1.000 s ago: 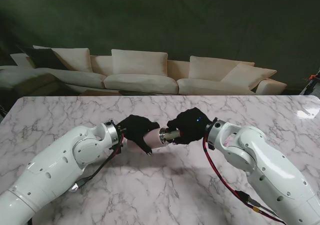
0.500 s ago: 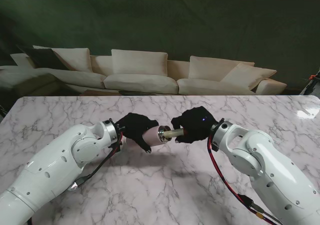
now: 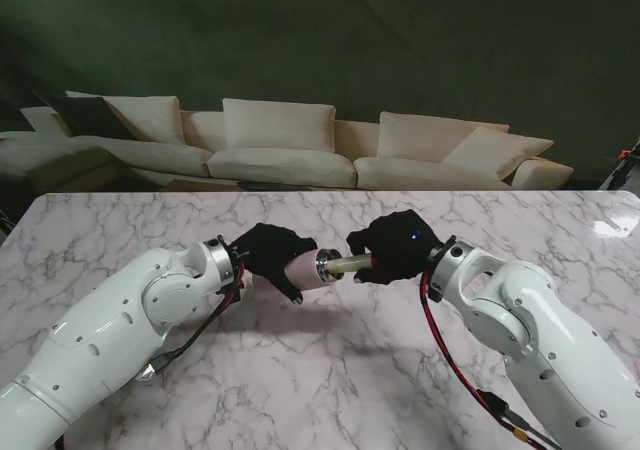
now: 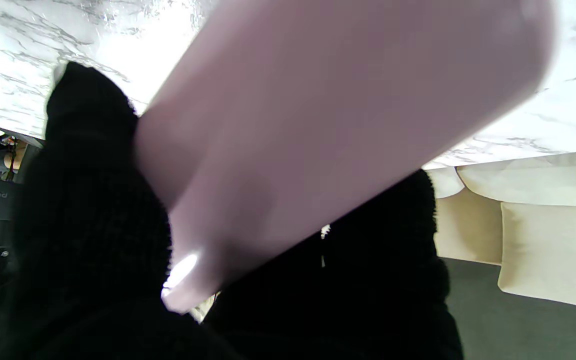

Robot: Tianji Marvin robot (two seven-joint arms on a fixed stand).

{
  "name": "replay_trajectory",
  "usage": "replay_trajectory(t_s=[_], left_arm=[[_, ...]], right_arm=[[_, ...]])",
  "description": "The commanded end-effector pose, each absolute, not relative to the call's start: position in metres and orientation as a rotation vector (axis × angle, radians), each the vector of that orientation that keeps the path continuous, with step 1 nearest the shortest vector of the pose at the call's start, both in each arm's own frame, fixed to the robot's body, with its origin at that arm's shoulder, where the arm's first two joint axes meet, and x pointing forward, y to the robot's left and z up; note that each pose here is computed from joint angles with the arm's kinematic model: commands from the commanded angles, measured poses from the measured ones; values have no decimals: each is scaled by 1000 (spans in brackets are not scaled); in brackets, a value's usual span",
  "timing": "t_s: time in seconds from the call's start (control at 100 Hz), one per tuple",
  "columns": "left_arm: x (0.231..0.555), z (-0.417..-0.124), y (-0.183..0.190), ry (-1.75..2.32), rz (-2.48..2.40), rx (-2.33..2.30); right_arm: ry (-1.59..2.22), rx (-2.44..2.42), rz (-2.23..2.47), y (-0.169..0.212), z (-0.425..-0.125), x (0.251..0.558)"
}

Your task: Clean the thermos with cup brush

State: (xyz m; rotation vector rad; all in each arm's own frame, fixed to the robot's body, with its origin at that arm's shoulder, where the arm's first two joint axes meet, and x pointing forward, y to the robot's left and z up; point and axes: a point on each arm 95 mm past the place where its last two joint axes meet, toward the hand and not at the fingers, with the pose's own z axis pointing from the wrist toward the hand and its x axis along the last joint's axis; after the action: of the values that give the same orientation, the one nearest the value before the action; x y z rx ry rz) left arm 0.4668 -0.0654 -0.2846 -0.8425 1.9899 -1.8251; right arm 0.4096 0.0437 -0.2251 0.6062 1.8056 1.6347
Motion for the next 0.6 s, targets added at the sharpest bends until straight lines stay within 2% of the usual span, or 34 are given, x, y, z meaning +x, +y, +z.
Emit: replay_trajectory(t_s=[0.0, 0.15, 0.44, 0.59], left_arm=[[467, -288, -63, 2012, -1799, -848], [466, -285, -64, 2014, -1803, -838], [465, -282, -74, 2016, -1841, -817], [465, -281, -74, 2021, -1836, -820]], right_arm=[[1778, 627, 1656, 42, -218, 408], [1763, 641, 1670, 41, -217, 407], [1858, 634, 1674, 61, -237, 421], [1865, 636, 1677, 63, -238, 424]])
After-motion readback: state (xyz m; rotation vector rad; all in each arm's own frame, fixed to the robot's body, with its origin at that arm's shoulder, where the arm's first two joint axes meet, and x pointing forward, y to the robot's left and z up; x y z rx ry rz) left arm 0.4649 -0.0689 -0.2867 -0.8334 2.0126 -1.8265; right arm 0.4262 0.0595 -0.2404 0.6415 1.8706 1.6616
